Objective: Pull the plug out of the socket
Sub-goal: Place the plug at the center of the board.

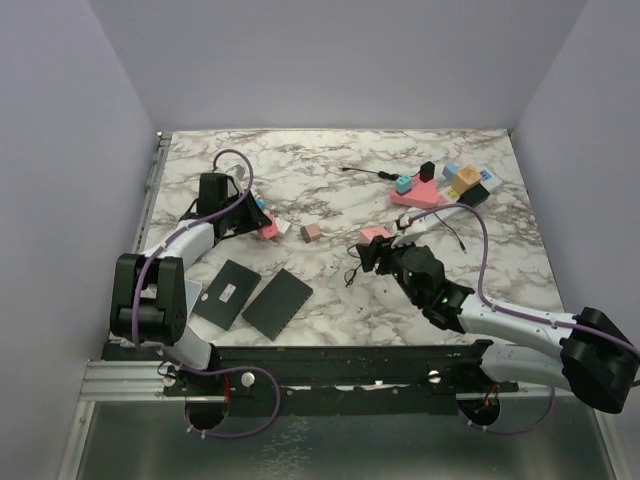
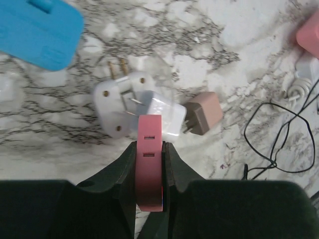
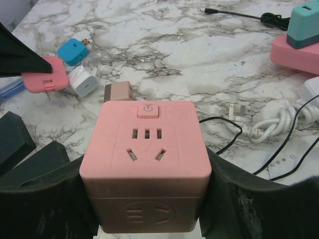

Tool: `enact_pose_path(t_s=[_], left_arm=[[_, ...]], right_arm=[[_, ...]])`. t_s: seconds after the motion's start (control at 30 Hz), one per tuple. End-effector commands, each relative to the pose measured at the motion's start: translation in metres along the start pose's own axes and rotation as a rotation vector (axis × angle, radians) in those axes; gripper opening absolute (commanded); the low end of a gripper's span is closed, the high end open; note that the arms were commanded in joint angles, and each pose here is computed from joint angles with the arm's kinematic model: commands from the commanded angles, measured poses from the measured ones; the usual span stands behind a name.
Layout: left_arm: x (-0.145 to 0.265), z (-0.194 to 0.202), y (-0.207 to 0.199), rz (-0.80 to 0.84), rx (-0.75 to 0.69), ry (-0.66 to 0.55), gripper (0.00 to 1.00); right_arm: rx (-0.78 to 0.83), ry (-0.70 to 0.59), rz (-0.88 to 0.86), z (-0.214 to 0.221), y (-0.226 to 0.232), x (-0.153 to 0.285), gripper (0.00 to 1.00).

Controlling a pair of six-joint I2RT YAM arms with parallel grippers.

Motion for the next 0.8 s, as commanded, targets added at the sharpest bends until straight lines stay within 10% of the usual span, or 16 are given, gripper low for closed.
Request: enact_pose_path(t_s=[0.0, 0.33, 0.77], left_arm=[[0.001, -0.015, 0.029, -0.054, 0.052, -0.015, 0.00], [-0.016, -0.007, 0.059, -0.098, 0.141, 0.046, 0.05], [-0.010, -0.014, 0.070, -0.216, 0.128, 0.020, 0.68]], right_arm=[[-0.043, -0.018, -0.004, -0.002, -0.007, 0.010, 0.01], [-0.066, -0.023, -0.002, 0.004, -0.014, 0.019, 0.01], [-0.083, 0.007, -0.027, 0.012, -0.009, 0.016, 0.01]])
Point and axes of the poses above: each gripper's point midway between its finger pads, its own x axis back along the fingers, its own y axis along the line the jaws close on, z = x × y, the point moved 4 cm from there along x, back along the fingers, and after that the axes turned 6 degrees about x, right-handed, at the moved point
